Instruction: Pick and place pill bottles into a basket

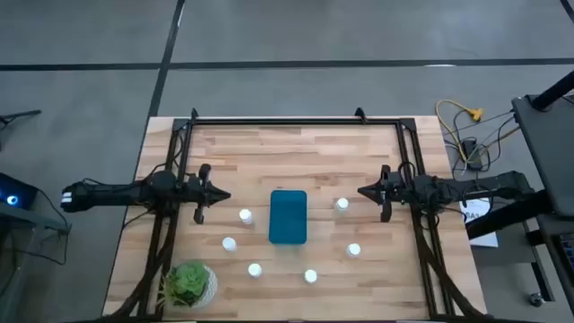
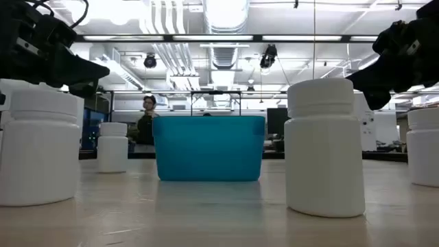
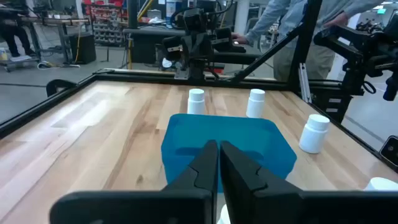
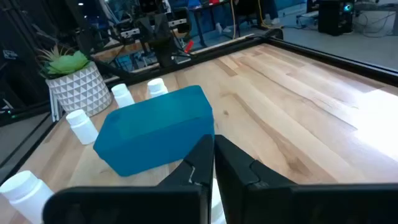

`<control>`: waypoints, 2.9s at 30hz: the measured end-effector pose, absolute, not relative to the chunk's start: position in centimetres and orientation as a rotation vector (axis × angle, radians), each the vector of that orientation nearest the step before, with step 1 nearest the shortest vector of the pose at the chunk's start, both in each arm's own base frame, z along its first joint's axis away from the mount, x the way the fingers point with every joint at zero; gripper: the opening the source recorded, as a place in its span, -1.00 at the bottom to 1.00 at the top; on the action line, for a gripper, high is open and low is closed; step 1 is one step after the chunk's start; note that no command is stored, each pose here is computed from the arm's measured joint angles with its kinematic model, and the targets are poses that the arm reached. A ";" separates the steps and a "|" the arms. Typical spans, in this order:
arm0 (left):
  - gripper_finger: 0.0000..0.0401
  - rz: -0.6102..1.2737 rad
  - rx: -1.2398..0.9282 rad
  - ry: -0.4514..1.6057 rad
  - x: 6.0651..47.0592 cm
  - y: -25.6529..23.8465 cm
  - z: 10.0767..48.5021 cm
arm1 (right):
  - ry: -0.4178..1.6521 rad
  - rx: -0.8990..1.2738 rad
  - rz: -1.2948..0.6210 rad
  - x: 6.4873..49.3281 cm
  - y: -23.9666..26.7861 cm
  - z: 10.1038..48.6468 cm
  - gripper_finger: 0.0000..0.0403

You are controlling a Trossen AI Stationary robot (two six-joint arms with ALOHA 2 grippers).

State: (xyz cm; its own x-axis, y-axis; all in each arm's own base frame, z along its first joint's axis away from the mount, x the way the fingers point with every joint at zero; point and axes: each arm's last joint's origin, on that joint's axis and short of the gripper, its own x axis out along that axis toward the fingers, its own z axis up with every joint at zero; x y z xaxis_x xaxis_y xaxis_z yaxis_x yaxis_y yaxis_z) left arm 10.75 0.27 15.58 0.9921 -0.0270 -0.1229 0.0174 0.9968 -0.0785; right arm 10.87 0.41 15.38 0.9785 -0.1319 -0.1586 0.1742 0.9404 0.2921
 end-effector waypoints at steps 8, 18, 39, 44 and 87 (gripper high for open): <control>-1.00 -0.022 -0.077 0.124 10.7 0.3 15.6 | 0.138 0.310 -0.157 10.9 0.4 15.4 -0.96; -1.00 -0.022 -0.077 0.124 10.7 0.3 15.6 | 0.138 0.310 -0.157 10.9 0.4 15.4 -0.96; -1.00 -0.022 -0.078 0.124 10.7 0.3 15.6 | 0.138 0.310 -0.157 10.9 0.4 15.4 -0.96; -1.00 -0.022 -0.078 0.124 10.7 0.3 15.6 | 0.138 0.310 -0.157 10.9 0.4 15.4 -0.96; -1.00 -0.022 -0.078 0.124 10.7 0.3 15.6 | 0.136 0.331 -0.158 10.9 0.4 15.4 -0.96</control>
State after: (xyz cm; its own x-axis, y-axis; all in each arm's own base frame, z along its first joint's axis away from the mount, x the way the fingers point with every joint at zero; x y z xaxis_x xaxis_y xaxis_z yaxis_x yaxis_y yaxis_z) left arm 10.75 0.27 15.59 0.9921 -0.0269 -0.1224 0.0173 0.9967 -0.0788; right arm 10.87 0.41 15.39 0.9786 -0.1320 -0.1581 0.1764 0.9335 0.3123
